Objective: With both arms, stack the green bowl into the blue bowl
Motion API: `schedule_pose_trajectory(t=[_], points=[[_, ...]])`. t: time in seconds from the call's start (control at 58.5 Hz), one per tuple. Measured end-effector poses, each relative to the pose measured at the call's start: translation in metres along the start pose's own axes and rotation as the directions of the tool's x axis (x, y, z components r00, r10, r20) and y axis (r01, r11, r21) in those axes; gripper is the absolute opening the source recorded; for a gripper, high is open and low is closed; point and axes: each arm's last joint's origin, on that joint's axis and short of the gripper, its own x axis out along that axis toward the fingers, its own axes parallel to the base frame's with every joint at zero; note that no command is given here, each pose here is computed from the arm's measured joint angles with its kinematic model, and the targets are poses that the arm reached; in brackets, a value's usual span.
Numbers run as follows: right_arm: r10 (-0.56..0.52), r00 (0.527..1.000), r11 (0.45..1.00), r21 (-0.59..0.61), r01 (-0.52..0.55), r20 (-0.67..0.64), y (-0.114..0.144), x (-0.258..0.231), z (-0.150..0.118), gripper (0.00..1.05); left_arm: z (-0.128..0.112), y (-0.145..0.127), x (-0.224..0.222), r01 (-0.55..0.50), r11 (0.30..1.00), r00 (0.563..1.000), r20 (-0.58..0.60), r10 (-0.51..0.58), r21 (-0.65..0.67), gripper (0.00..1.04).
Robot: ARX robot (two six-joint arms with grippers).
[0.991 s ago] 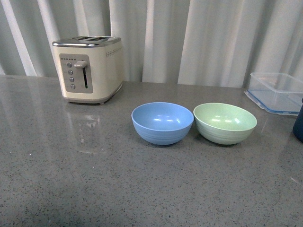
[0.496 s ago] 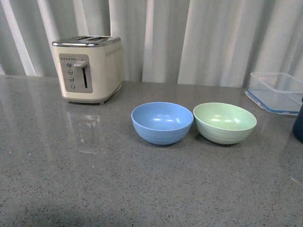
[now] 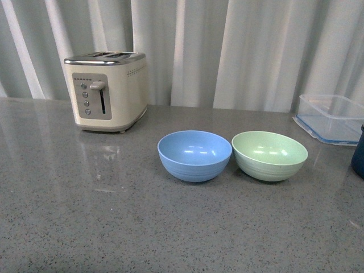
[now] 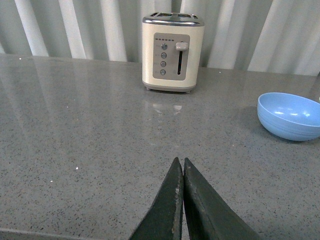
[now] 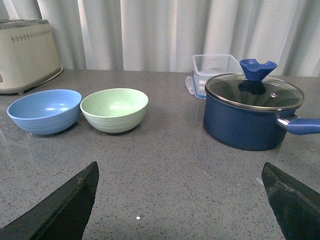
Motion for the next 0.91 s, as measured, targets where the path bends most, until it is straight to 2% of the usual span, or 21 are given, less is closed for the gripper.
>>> schedule_pose_trajectory(t=[0.598, 0.667, 0.906], points=[[0.000, 1.000, 1.000, 0.000, 0.000, 0.000, 0.000, 0.000, 0.000, 0.95, 0.000, 0.000, -0.013, 0.000, 1.000, 1.000, 0.000, 0.000, 0.000, 0.04], [0.000, 1.000, 1.000, 0.000, 0.000, 0.000, 0.000, 0.000, 0.000, 0.95, -0.005, 0.000, -0.019, 0.001, 1.000, 0.999, -0.034, -0.001, 0.000, 0.04], [0.000, 1.000, 1.000, 0.000, 0.000, 0.000, 0.000, 0.000, 0.000, 0.95, -0.003, 0.000, -0.023, 0.001, 1.000, 1.000, -0.006, -0.001, 0.000, 0.04]])
